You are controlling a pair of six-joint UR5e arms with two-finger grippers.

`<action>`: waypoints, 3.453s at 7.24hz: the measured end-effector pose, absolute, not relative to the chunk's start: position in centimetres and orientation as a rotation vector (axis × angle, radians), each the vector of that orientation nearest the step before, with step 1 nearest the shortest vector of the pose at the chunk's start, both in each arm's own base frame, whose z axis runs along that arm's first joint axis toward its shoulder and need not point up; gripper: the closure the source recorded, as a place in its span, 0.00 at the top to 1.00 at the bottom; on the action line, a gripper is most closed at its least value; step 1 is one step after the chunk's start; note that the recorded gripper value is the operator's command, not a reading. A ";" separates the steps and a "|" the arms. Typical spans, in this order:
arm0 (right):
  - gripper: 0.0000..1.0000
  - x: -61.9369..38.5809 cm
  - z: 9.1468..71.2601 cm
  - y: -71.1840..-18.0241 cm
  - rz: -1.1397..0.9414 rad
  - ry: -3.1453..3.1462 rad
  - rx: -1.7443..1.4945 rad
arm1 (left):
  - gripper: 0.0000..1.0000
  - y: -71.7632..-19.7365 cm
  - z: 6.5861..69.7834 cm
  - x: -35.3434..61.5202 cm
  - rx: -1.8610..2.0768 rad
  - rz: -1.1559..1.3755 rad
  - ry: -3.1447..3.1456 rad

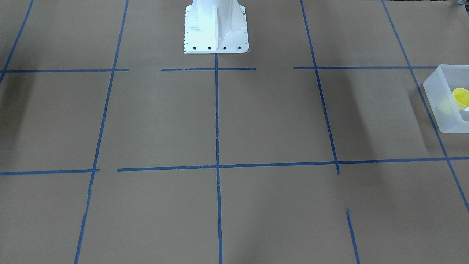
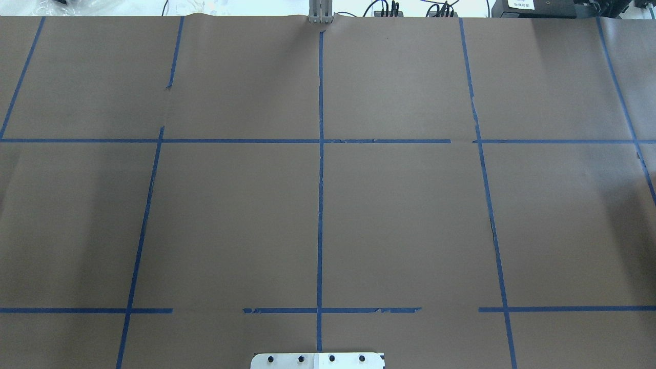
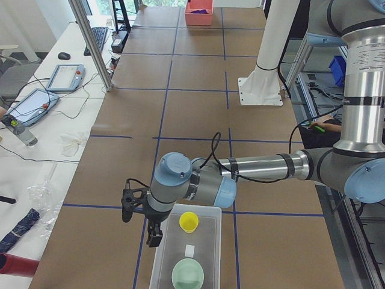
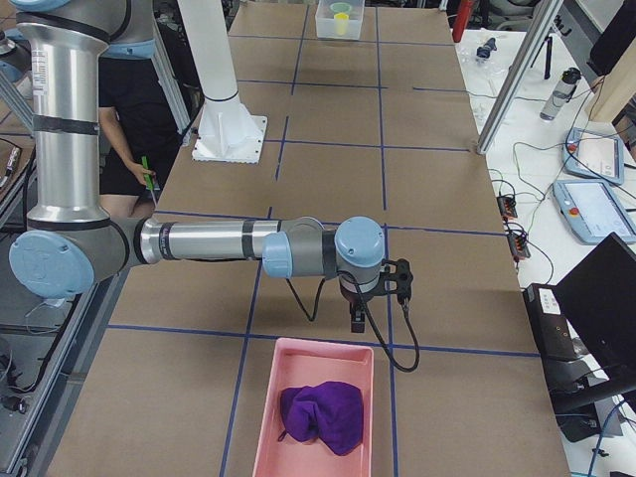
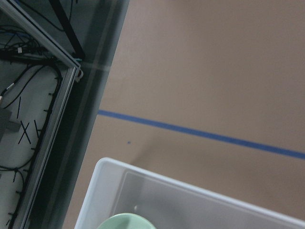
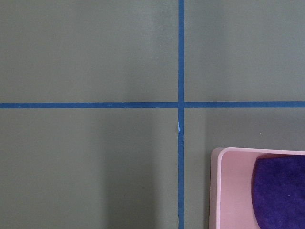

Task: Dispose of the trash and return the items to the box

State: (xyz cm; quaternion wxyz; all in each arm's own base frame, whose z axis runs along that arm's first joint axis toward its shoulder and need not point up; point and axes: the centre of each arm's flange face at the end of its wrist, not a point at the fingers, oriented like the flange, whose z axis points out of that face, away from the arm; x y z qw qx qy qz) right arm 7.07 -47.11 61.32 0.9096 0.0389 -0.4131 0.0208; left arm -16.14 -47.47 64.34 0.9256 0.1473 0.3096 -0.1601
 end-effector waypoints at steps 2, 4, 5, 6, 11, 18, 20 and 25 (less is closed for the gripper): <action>1.00 7.1 61.2 -47.2 0.039 -0.853 0.084 | 1.00 -49.4 59.9 -12.3 0.365 -0.224 0.704; 1.00 7.0 61.2 -47.3 0.031 -0.853 0.087 | 1.00 -50.6 58.2 -7.2 0.348 -0.116 0.731; 1.00 7.0 61.3 -47.2 0.034 -0.853 0.085 | 1.00 -50.8 58.4 -5.6 0.304 -0.092 0.733; 1.00 7.0 61.3 -47.2 0.040 -0.854 0.082 | 1.00 -50.8 58.8 -4.8 0.263 -0.069 0.725; 1.00 7.0 61.3 -47.1 0.042 -0.853 0.081 | 1.00 -51.1 60.0 -5.8 0.082 0.055 0.688; 1.00 7.0 62.1 -46.8 0.049 -0.860 0.063 | 1.00 -50.4 62.6 -6.2 0.021 0.072 0.776; 1.00 7.0 62.1 -46.8 0.050 -0.860 0.063 | 1.00 -50.6 62.5 -6.1 0.023 0.074 0.776; 1.00 7.0 62.2 -46.7 0.051 -0.858 0.062 | 1.00 -50.7 62.5 -6.1 0.024 0.074 0.774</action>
